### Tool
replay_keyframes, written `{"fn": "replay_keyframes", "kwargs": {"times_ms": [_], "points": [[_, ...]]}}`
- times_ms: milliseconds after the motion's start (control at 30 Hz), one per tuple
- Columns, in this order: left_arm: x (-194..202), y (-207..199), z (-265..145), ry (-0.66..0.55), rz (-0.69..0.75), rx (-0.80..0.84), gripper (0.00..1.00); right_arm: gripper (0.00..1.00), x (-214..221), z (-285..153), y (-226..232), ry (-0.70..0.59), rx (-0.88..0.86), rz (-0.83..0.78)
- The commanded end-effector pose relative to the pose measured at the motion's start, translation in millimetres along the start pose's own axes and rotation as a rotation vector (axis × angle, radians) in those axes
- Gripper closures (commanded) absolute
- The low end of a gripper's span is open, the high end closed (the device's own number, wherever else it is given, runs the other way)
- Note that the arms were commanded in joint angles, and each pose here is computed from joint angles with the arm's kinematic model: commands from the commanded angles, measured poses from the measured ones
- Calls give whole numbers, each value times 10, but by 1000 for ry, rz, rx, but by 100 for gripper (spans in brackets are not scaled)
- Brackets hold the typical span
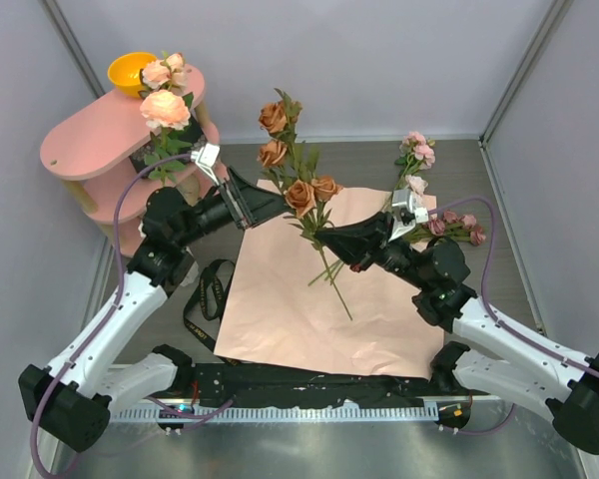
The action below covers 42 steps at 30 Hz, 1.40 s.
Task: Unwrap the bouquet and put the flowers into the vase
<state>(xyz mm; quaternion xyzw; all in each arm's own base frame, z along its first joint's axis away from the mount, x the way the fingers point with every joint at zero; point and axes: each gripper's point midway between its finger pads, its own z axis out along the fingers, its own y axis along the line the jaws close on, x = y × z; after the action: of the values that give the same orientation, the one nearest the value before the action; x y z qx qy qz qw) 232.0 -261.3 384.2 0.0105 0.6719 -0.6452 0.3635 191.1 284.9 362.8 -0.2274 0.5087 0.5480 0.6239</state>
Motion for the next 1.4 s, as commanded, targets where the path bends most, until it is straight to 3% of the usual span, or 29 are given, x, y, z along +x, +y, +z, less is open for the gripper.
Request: {"fn": "replay_keyframes", "kwargs": {"times_ms": [0, 100, 267, 400, 800, 900, 933, 1000, 1100, 1200, 1333, 1367], "points": [[-85, -824, -60, -12, 94, 244, 5, 99, -127, -49, 167, -35, -36, 6], [130, -852, 43, 59, 108, 227, 2, 99, -176, -50, 238, -28, -51, 14], [262, -946, 145, 65, 134, 237, 5, 99, -198, -63, 333, -21, -84, 23], [209, -944, 183, 44, 143, 211, 28, 99, -141, -113, 408, -5, -126, 23], [176, -1018, 130, 53, 218, 192, 67, 99, -110, -73, 409, 3, -139, 19], [175, -1034, 129, 83, 271, 171, 78, 85, -82, -58, 288, -5, -84, 3], [207, -983, 117, 106, 275, 139, 84, 73, -90, -47, 194, -17, -37, -11], [217, -896, 87, 128, 324, 85, 87, 57, -25, -45, 36, -7, 37, -17], [75, -855, -38, 89, 392, -34, 91, 48, 36, -100, -374, -9, 250, -37], [-142, -944, -296, 33, 532, -140, 91, 47, 111, -269, -771, 0, 469, -64], [-619, -1071, -779, -159, 693, -331, 85, 48, 197, -475, -1048, -9, 628, -81], [-765, -1261, -952, -221, 744, -341, 84, 48, 192, -498, -1079, -15, 647, -82]]}}
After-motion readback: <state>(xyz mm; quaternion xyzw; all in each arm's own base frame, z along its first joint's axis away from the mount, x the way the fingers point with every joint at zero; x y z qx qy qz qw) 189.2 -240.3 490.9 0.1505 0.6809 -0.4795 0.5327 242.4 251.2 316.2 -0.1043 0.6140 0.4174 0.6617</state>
